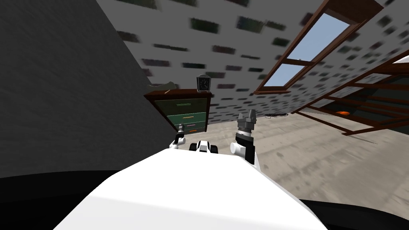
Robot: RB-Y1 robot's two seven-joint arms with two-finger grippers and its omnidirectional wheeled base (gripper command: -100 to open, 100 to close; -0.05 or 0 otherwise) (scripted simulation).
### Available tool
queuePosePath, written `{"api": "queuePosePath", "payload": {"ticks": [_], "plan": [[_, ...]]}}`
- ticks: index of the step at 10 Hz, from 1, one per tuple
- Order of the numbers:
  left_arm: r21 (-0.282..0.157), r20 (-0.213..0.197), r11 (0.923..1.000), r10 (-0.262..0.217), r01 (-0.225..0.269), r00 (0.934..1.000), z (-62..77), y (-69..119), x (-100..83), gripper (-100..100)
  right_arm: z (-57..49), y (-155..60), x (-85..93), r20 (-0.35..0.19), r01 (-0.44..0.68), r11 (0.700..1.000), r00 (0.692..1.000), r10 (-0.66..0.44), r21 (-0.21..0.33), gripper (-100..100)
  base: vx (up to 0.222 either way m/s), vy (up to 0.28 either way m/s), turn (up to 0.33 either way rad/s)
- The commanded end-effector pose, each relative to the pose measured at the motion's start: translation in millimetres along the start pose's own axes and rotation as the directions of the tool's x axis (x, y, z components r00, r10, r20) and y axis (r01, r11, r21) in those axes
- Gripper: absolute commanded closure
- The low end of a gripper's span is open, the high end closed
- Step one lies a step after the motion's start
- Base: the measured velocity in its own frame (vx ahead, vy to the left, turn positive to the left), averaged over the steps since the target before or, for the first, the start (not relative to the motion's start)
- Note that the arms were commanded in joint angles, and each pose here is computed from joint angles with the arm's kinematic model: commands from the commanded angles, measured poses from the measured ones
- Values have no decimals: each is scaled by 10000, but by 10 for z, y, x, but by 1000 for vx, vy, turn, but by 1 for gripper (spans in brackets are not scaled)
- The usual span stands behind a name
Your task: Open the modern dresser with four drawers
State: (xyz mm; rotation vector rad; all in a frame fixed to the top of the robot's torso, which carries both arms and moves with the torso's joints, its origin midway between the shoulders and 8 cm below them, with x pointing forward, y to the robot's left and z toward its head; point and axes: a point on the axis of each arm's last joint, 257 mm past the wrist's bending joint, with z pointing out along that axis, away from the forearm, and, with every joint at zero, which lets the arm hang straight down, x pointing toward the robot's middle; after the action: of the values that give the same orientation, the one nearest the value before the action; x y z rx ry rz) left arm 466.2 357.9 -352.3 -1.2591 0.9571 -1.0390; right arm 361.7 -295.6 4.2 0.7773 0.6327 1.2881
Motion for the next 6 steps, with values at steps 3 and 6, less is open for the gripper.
{"api": "queuePosePath", "payload": {"ticks": [3, 6], "plan": [[-48, 68, 10000, 21, -21, 10000, -61, 46, -21, -100, -2, -1, -2, 1, 7, 10000, 10000, -7, 6, 0, 125, 21, -29], [-86, 149, 10000, 47, -46, 9999, -130, 94, -46, -100, -2, -1, -2, 0, 8, 10000, 10000, -8, 5, 0, 184, 44, -34]]}}
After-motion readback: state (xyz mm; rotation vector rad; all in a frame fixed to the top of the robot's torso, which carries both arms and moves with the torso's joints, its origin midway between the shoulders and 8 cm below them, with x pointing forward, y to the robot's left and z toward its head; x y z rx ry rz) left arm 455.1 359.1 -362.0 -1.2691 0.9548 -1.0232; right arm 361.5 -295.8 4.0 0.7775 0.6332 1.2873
